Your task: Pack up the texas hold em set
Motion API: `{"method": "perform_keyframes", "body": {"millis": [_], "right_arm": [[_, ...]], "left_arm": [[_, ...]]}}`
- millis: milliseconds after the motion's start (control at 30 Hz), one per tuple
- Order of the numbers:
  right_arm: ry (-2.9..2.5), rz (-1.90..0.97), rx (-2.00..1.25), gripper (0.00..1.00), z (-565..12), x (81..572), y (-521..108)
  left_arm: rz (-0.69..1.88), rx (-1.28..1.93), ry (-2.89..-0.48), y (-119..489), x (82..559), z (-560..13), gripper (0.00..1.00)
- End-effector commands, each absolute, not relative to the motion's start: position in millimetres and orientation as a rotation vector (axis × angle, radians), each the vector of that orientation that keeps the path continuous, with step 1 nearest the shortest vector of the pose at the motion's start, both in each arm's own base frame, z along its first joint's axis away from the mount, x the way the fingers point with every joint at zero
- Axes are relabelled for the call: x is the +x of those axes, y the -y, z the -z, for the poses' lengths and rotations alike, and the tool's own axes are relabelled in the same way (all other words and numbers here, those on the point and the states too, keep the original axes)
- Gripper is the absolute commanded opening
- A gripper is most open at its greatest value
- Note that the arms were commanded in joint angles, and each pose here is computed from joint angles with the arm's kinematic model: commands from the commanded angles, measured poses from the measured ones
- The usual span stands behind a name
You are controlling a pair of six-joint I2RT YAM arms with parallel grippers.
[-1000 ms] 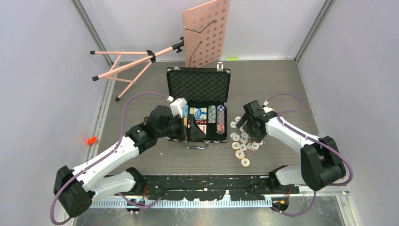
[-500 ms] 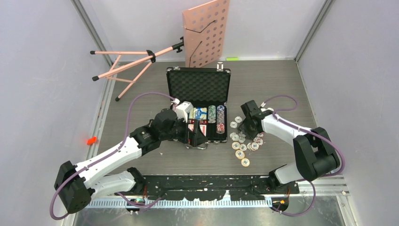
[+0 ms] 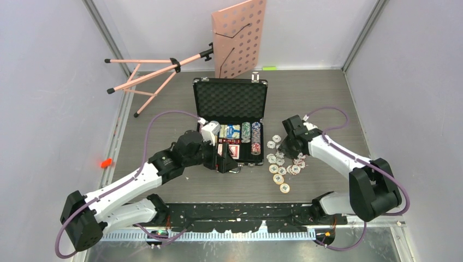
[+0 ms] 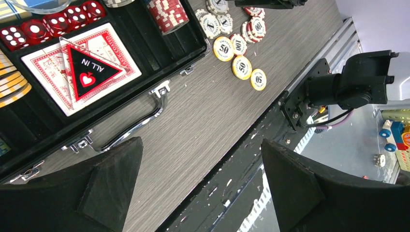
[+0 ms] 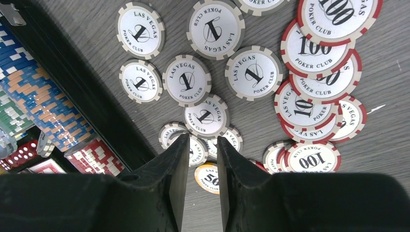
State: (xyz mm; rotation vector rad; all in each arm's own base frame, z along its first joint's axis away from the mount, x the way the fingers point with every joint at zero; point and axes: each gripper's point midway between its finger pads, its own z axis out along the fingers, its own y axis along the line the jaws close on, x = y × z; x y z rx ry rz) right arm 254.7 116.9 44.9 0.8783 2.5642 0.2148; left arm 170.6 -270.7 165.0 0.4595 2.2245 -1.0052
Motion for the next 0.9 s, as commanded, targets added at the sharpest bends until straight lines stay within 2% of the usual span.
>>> {"method": "perform_keyframes", "body": {"millis": [0,33,67,100,133,200,333,467,867], "right_arm": [[-2.521,-0.222,0.783,0.35,-66,268,-117],[-2.528,-0.216,0.774,0.38,-66,267,-117],[-2.526,-0.217,0.755,0.54,-70,270,-118],[-2.528,-0.207,0.748,0.62,-73,272,-117],[-2.527,-0.183,0.736,0.77,-74,273,-115],[-2.525,-0.138,0.733,0.9,-77,276,-110],[-2.554,-0.021,0.742,0.93,-73,282,-103],[-2.545,0.086,0.808,0.86,-66,286,-94],[-2.358,-0.098,1.192,0.86,-51,280,-102]], "left_arm": [[0.995,0.47,-2.157,269,173,-175,0.96],[0.994,0.47,-2.157,268,173,-174,0.96],[0.992,0.468,-2.155,267,173,-174,0.96],[0.991,0.466,-2.153,266,173,-174,0.96],[0.986,0.466,-2.151,265,173,-173,0.96],[0.969,0.466,-2.152,262,173,-171,0.97],[0.903,0.474,-2.156,253,175,-160,0.98],[0.816,0.469,-2.138,240,181,-148,0.98],[0.672,0.368,-2.055,206,190,-114,0.99]]}}
